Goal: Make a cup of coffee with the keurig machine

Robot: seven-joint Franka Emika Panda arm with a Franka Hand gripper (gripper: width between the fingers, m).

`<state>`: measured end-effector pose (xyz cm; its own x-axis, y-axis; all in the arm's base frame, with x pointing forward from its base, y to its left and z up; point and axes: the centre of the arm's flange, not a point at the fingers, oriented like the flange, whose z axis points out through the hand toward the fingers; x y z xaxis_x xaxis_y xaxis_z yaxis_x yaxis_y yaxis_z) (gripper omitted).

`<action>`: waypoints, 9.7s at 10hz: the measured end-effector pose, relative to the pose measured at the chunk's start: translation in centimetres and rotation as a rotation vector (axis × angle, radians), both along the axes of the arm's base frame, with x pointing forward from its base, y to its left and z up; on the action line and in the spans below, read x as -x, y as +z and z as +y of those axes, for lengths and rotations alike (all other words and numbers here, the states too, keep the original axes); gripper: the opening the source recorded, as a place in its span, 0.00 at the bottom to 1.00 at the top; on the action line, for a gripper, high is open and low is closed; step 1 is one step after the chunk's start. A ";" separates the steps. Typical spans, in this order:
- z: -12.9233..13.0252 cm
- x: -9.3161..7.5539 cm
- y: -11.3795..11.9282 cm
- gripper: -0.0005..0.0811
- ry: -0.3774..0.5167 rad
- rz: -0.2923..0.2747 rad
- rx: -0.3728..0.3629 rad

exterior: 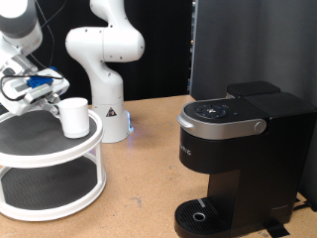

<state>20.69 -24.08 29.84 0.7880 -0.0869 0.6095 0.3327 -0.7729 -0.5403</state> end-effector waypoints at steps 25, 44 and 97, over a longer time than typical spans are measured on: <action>10.1 -10.6 4.9 0.09 -0.067 0.018 -0.072; 14.0 -14.0 0.3 0.09 -0.075 0.103 0.072; 25.5 -20.0 -10.9 0.92 -0.109 0.096 0.046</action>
